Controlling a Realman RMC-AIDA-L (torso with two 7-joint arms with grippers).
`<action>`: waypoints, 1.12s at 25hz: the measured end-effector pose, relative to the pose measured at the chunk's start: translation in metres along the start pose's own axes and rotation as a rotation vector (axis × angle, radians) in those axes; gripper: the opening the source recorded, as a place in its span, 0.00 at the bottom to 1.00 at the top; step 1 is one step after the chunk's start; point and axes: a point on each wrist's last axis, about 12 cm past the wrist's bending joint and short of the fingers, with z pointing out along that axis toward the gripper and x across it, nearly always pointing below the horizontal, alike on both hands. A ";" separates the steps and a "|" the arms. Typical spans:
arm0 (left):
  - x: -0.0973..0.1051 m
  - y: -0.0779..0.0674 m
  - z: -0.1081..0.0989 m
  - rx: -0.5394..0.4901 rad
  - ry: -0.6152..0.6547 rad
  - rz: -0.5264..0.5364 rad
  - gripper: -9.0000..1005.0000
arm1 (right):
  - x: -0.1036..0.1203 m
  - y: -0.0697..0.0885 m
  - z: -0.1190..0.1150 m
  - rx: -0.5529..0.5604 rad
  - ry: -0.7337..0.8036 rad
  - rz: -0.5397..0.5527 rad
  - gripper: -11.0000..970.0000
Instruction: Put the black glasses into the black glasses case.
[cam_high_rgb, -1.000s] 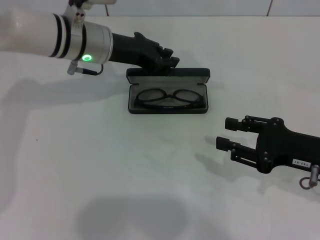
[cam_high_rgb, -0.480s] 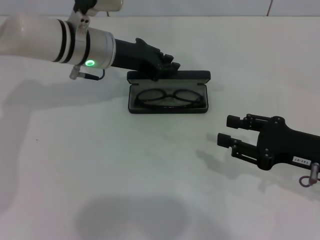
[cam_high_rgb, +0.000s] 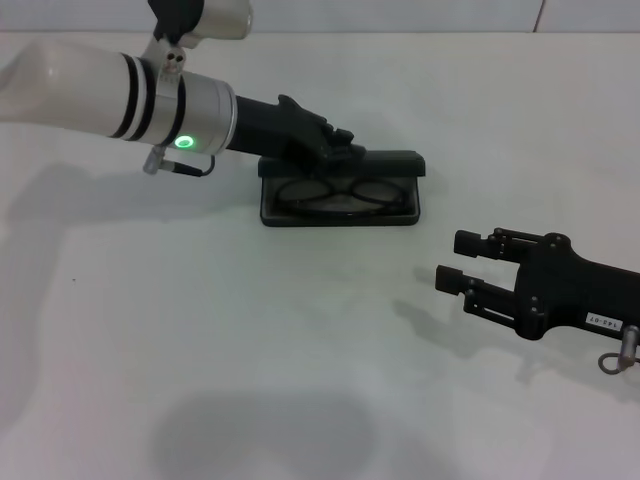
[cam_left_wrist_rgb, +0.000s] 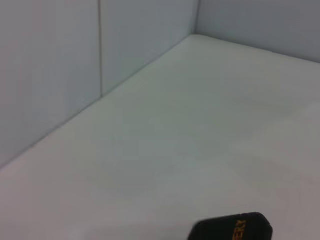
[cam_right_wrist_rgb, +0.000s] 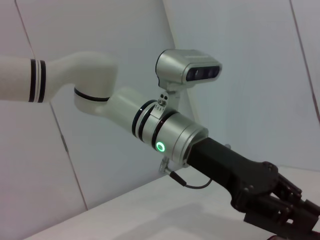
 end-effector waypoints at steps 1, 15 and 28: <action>0.001 -0.001 0.000 0.008 0.003 0.001 0.27 | 0.000 0.000 0.000 -0.001 0.000 0.001 0.54; 0.014 -0.016 0.007 0.069 0.021 -0.012 0.26 | 0.000 0.002 -0.001 -0.011 -0.013 0.012 0.55; -0.001 -0.062 -0.066 0.347 -0.341 0.055 0.31 | -0.007 0.006 -0.016 -0.092 -0.072 0.002 0.55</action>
